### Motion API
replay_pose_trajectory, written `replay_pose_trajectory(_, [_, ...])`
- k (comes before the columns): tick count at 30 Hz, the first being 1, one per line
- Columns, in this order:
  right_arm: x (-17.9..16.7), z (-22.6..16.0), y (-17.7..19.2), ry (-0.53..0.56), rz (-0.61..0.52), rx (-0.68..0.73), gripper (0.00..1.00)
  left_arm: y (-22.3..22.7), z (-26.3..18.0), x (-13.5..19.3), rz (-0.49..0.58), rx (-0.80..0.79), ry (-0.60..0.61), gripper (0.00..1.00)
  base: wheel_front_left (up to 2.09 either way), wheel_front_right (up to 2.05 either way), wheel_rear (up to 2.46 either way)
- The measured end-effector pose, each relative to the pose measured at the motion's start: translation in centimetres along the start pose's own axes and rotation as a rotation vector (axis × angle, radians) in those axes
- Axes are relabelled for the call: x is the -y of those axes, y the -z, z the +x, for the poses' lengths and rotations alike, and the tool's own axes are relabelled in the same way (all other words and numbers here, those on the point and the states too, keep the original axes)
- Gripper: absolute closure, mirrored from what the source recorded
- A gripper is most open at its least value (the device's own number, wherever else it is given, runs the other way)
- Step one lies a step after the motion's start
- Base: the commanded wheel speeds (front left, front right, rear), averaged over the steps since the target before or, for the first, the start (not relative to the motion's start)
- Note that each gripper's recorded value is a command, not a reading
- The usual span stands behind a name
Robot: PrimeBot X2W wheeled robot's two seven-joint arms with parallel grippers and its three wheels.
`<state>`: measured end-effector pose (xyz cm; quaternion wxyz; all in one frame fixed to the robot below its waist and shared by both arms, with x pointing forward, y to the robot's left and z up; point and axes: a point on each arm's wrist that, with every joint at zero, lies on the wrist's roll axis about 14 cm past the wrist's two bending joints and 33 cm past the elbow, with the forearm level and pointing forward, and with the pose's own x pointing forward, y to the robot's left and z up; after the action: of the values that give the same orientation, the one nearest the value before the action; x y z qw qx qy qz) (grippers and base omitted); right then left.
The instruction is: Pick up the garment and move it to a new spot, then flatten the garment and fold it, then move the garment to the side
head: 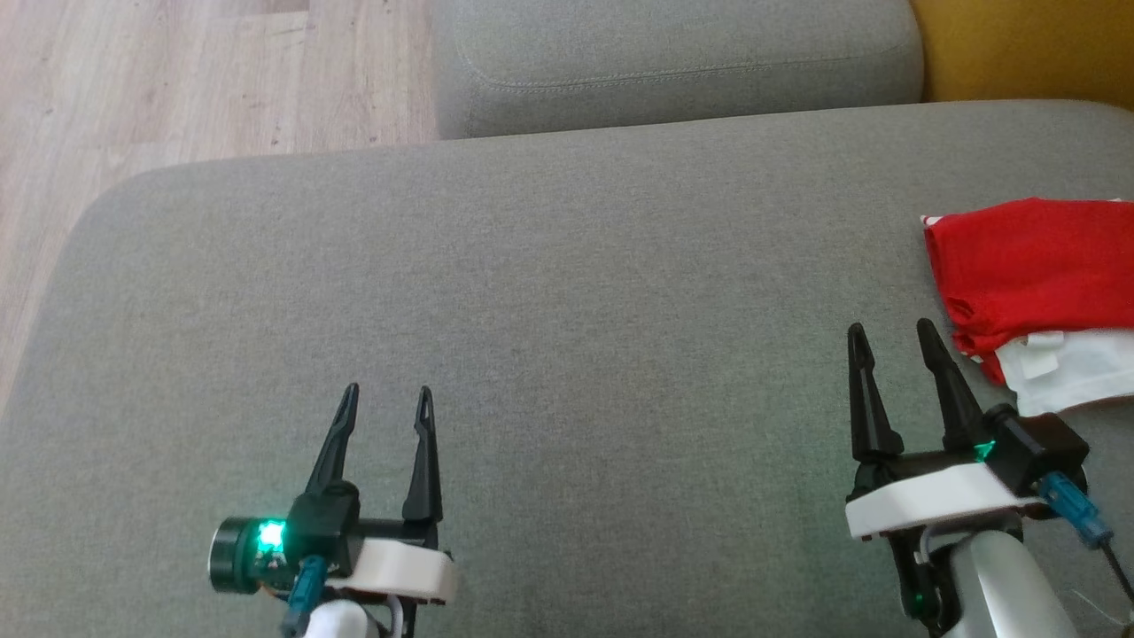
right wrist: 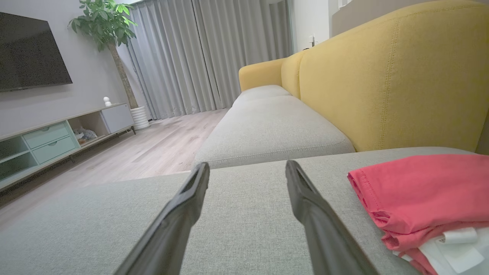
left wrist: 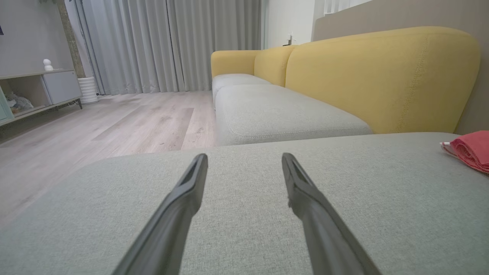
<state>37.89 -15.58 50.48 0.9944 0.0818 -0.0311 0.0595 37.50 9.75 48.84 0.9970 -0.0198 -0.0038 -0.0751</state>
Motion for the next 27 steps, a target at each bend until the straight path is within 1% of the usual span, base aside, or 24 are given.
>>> replay_pose_trajectory(2, [0.0, 0.0, -0.1, 0.001, 0.0, 0.004, 0.0, 0.2, -0.1, 0.0, -0.003, -0.007, -0.001, 0.0, 0.0, 0.0, 0.0])
replay_pose_trajectory(5, [0.0, -0.1, -0.3, -0.001, -0.001, 0.007, 0.0, 0.8, -0.2, -0.2, -0.063, -0.03, -0.013, 0.0, 0.0, 0.0, 0.0])
replay_pose_trajectory(10, [-0.2, -0.2, 0.2, -0.007, 0.0, -0.008, 0.0, 0.8, -0.2, 0.1, -0.08, -0.031, 0.009, 0.0, 0.0, 0.0, 0.0])
replay_pose_trajectory(14, [-0.2, -0.2, 0.4, -0.005, -0.003, -0.012, 0.0, 0.9, -0.1, 0.1, -0.13, -0.036, 0.009, 0.0, 0.0, 0.0, 0.0])
replay_pose_trajectory(20, [-0.3, -0.2, 0.4, -0.009, -0.011, -0.014, 0.0, 0.2, 0.1, -0.7, -0.14, -0.014, -0.013, 0.0, 0.0, 0.0, 0.0])
replay_pose_trajectory(27, [-0.4, -0.1, 0.3, -0.014, -0.011, -0.011, 0.0, -0.7, 0.1, -0.4, -0.166, 0.015, 0.007, 0.0, 0.0, 0.0, 0.0])
